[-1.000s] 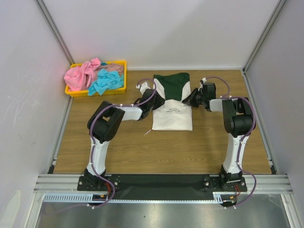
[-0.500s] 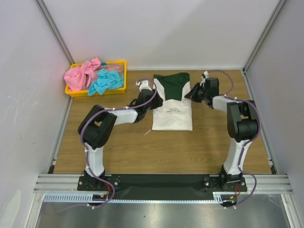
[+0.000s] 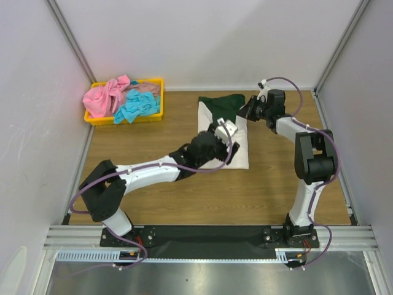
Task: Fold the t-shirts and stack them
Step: Fold the tshirt
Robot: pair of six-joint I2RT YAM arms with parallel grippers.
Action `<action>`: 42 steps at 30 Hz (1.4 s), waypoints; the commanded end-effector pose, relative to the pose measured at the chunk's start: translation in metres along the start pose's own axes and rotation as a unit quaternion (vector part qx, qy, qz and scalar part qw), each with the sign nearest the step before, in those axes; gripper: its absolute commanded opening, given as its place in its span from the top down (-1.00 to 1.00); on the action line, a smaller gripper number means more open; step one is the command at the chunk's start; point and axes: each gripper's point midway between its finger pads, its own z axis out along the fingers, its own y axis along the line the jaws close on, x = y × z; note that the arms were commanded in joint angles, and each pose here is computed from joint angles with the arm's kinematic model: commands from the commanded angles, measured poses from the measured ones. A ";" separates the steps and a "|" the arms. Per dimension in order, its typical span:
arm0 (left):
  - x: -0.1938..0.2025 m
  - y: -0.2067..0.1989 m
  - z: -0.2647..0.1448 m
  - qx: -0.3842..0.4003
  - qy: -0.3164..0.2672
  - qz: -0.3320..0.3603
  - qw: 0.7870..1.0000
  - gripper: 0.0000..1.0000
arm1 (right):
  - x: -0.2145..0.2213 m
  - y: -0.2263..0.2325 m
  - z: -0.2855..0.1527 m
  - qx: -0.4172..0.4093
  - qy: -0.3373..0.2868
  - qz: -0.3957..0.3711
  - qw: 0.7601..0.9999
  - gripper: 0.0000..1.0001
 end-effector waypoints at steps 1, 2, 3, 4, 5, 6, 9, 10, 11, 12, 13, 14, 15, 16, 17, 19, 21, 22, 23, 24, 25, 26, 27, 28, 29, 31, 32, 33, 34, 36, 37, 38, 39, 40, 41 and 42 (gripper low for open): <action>0.044 -0.007 -0.013 0.006 0.070 0.058 0.996 -0.71 | -0.012 0.009 0.018 -0.036 -0.003 -0.030 0.999 0.90; 0.053 -0.010 -0.014 0.011 0.077 0.050 0.996 -0.70 | -0.009 0.008 0.023 -0.037 0.002 -0.028 0.999 0.91; 0.057 -0.012 -0.014 0.012 0.081 0.044 0.996 -0.70 | -0.006 0.007 0.027 -0.036 0.008 -0.028 0.999 0.91; 0.064 -0.011 -0.014 0.009 0.088 0.037 0.995 -0.69 | -0.003 0.003 0.034 -0.035 0.013 -0.027 0.999 0.91; 0.068 -0.011 -0.015 0.007 0.094 0.029 0.995 -0.70 | 0.001 0.005 0.038 -0.035 0.018 -0.028 0.999 0.91; 0.078 -0.012 -0.013 0.006 0.106 0.030 0.994 -0.69 | 0.002 0.005 0.042 -0.033 0.018 -0.028 0.999 0.90; 0.092 -0.012 -0.010 -0.004 0.136 0.012 0.991 -0.68 | 0.010 0.004 0.056 -0.027 0.032 -0.031 0.999 0.85; 0.096 -0.015 -0.010 0.001 0.145 0.007 0.989 -0.66 | 0.011 0.001 0.063 -0.024 0.034 -0.031 0.999 0.85; 0.100 -0.017 -0.010 0.006 0.149 0.007 0.989 -0.66 | 0.013 -0.001 0.065 -0.022 0.037 -0.030 0.999 0.85; 0.103 -0.019 -0.010 0.010 0.153 0.007 0.988 -0.65 | 0.016 -0.004 0.068 -0.017 0.040 -0.028 0.999 0.85; 0.107 -0.024 -0.011 0.019 0.157 0.012 0.987 -0.65 | 0.019 -0.006 0.070 -0.014 0.043 -0.026 0.999 0.85; 0.112 -0.028 -0.012 0.027 0.160 0.023 0.986 -0.65 | 0.020 -0.007 0.072 -0.014 0.043 -0.023 0.999 0.85; 0.115 -0.031 -0.012 0.035 0.162 0.032 0.986 -0.65 | 0.024 -0.010 0.075 -0.014 0.046 -0.019 0.999 0.85; 0.118 -0.038 -0.013 0.042 0.165 0.043 0.985 -0.65 | 0.025 -0.010 0.077 -0.017 0.046 -0.018 0.999 0.85; 0.122 -0.039 -0.012 0.044 0.170 0.064 0.982 -0.65 | 0.026 -0.012 0.079 -0.017 0.047 -0.015 0.999 0.85; 0.128 -0.040 -0.010 0.039 0.175 0.083 0.980 -0.65 | 0.032 -0.016 0.086 -0.016 0.057 -0.011 0.998 0.85; 0.133 -0.038 -0.004 0.031 0.191 0.100 0.976 -0.65 | 0.033 -0.018 0.088 -0.014 0.062 -0.010 0.998 0.85; 0.134 -0.033 -0.001 0.017 0.194 0.104 0.975 -0.65 | 0.036 -0.020 0.089 -0.011 0.065 -0.009 0.998 0.85; 0.133 -0.032 0.001 0.014 0.194 0.110 0.975 -0.65 | 0.038 -0.022 0.090 -0.009 0.066 -0.009 0.998 0.85; 0.137 -0.030 0.003 0.008 0.199 0.113 0.973 -0.65 | 0.036 -0.023 0.090 -0.005 0.063 -0.014 0.998 0.85; 0.140 -0.027 0.004 -0.001 0.202 0.116 0.972 -0.65 | 0.038 -0.025 0.090 -0.002 0.065 -0.015 0.998 0.85; 0.139 -0.024 0.005 -0.007 0.204 0.122 0.971 -0.65 | 0.038 -0.024 0.090 -0.004 0.067 -0.016 0.998 0.85; 0.145 -0.022 0.006 -0.012 0.213 0.127 0.969 -0.65 | 0.038 -0.024 0.090 -0.004 0.067 -0.017 0.998 0.85; 0.143 -0.021 0.008 -0.018 0.213 0.129 0.968 -0.65 | 0.038 -0.025 0.091 -0.004 0.067 -0.018 0.998 0.85; 0.143 -0.016 0.009 -0.031 0.215 0.133 0.967 -0.64 | 0.037 -0.025 0.090 -0.005 0.065 -0.018 0.998 0.85; 0.141 -0.014 0.011 -0.038 0.216 0.136 0.966 -0.64 | 0.036 -0.024 0.091 -0.007 0.063 -0.016 0.998 0.85; 0.141 -0.012 0.011 -0.044 0.216 0.139 0.966 -0.64 | 0.036 -0.024 0.091 -0.009 0.063 -0.015 0.998 0.85; 0.139 -0.011 0.013 -0.046 0.213 0.141 0.966 -0.64 | 0.035 -0.024 0.092 -0.009 0.062 -0.015 0.998 0.85; 0.137 -0.011 0.014 -0.047 0.211 0.140 0.966 -0.64 | 0.034 -0.023 0.093 -0.011 0.061 -0.016 0.998 0.85; 0.134 -0.009 0.015 -0.055 0.206 0.146 0.966 -0.65 | 0.034 -0.024 0.095 -0.010 0.061 -0.013 0.998 0.85; 0.134 -0.009 0.018 -0.055 0.206 0.151 0.965 -0.65 | 0.034 -0.024 0.096 -0.011 0.062 -0.013 0.998 0.85; 0.135 -0.010 0.019 -0.051 0.207 0.153 0.965 -0.65 | 0.033 -0.024 0.097 -0.011 0.061 -0.012 0.998 0.85; 0.137 -0.011 0.021 -0.050 0.209 0.155 0.964 -0.65 | 0.033 -0.025 0.098 -0.011 0.061 -0.011 0.998 0.85; 0.141 -0.012 0.024 -0.046 0.216 0.158 0.962 -0.64 | 0.033 -0.025 0.098 -0.011 0.060 -0.012 0.998 0.85; 0.145 -0.013 0.025 -0.043 0.222 0.161 0.961 -0.64 | 0.033 -0.026 0.099 -0.010 0.061 -0.010 0.998 0.85; 0.148 -0.014 0.026 -0.040 0.226 0.160 0.960 -0.64 | 0.033 -0.026 0.099 -0.010 0.060 -0.011 0.998 0.85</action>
